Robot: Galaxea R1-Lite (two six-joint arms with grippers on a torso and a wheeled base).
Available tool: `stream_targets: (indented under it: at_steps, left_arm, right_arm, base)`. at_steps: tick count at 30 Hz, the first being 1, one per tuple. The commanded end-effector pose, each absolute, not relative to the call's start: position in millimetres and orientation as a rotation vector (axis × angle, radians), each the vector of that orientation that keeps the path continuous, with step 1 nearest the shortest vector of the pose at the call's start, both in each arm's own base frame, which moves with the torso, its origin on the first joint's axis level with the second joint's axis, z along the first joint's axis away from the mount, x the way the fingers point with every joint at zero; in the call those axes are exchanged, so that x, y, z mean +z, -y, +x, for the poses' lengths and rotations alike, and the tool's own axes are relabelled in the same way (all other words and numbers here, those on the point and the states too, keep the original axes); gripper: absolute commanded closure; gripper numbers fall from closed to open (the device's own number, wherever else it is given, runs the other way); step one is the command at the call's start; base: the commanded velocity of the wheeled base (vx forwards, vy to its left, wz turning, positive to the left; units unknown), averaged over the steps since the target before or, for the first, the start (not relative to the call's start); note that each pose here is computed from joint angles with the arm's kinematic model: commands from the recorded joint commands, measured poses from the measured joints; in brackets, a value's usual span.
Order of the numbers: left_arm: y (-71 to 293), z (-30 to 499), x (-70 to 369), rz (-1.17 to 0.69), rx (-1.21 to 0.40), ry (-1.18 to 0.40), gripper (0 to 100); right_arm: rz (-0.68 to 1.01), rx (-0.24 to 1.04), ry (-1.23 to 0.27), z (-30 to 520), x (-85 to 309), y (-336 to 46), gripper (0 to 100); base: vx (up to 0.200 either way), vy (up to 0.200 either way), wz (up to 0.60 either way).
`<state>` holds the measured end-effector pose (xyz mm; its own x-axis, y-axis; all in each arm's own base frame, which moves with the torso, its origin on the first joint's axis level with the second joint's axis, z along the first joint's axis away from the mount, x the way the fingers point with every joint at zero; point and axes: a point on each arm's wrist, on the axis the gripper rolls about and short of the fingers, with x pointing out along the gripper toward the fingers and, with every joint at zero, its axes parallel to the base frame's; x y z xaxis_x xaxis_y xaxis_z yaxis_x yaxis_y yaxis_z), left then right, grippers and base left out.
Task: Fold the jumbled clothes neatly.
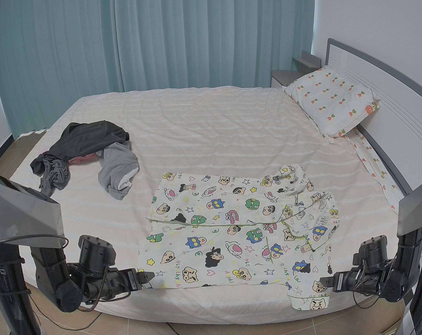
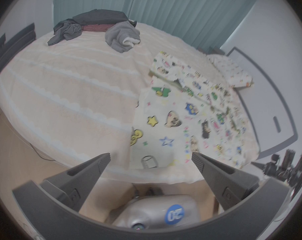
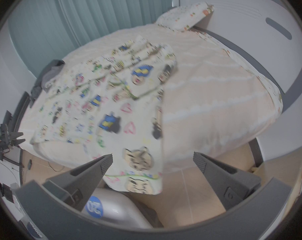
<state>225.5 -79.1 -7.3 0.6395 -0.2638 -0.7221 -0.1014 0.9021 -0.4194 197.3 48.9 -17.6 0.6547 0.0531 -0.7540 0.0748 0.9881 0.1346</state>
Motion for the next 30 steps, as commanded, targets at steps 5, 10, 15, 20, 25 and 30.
stream_targets:
  at_steps: [5,10,15,20,25,30]
  left_arm:
    - [85.2,217.7,46.6,-0.7,-0.245,-0.752,0]
    - [88.9,214.9,53.3,-0.744,-0.27,-0.73,0]
    - [88.0,212.6,51.4,-0.753,-0.262,-0.743,0]
    - [87.8,212.1,50.8,-0.752,-0.259,-0.745,0]
    - [87.9,212.5,51.0,-0.752,-0.258,-0.743,0]
    - [88.0,213.6,49.7,-0.755,-0.255,-0.748,0]
  right_arm:
    - [0.3,0.133,-0.524,241.8,28.1,-91.5,0]
    - [0.332,0.141,-0.443,270.5,35.0,-99.9,0]
    - [0.303,0.06,-0.446,268.3,27.6,-101.5,0]
    - [0.292,0.042,-0.446,265.3,27.7,-99.9,0]
    - [0.294,0.041,-0.447,266.0,27.7,-98.8,0]
    - [0.295,0.039,-0.447,266.8,27.2,-98.2,0]
  base:
    - [0.0,0.0,0.0]
    - [0.0,0.0,0.0]
    - [0.2,0.0,0.0]
    - [0.2,0.0,0.0]
    - [0.08,0.0,0.0]
    - [0.0,0.0,0.0]
